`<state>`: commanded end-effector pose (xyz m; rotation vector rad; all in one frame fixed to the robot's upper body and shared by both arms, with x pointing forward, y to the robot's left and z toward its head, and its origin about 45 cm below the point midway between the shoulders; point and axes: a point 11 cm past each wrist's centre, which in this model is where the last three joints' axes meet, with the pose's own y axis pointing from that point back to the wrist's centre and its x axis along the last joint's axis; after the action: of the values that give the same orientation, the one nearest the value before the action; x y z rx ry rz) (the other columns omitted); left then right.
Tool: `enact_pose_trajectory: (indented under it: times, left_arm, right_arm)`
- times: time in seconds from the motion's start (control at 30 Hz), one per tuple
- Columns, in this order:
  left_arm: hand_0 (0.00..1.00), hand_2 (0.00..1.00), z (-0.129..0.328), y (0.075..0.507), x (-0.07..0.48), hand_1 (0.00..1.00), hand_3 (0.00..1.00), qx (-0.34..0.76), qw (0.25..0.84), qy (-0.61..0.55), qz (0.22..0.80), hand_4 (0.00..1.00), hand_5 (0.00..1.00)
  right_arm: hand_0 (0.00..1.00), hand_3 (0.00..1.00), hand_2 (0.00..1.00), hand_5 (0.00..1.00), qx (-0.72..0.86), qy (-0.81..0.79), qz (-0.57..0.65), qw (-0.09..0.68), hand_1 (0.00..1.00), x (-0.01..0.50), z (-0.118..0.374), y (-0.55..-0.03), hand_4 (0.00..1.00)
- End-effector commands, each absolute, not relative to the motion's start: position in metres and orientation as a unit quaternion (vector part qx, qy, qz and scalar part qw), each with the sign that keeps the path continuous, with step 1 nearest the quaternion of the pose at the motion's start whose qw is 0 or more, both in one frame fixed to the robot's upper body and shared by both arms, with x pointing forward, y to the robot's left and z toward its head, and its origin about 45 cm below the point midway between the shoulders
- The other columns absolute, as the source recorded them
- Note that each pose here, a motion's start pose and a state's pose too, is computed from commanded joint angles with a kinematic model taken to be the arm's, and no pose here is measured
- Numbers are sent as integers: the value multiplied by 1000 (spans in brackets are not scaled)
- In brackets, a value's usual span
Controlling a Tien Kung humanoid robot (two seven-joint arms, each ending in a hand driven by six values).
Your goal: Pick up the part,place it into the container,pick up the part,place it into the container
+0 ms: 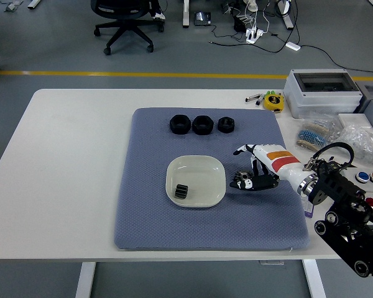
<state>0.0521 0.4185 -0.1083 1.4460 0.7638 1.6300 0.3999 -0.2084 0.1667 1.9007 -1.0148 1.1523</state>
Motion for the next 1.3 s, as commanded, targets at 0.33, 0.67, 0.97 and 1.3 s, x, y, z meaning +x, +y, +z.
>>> enact_pose_trajectory:
  times: [0.33,0.67,0.97,1.3]
  left_arm:
    - [685,659,-109,418,50,663,553,577,404,303,641,611,579]
    - [684,659,-108,419,51,662,552,578,405,303,640,610,580]
    - [684,657,-109,417,54,663,552,575,407,304,642,609,580]
    - [684,657,-109,417,54,663,551,575,408,303,641,608,581]
  right_arm:
    - [112,699,241,584,718,-385,449,368,119,403,149,-218,998]
    - [97,596,204,563,708,-390,455,374,99,407,151,-224,998]
    - [96,582,194,554,710,-384,447,386,92,408,140,-225,998]
    - [55,511,164,530,708,-398,446,376,52,409,142,-225,998]
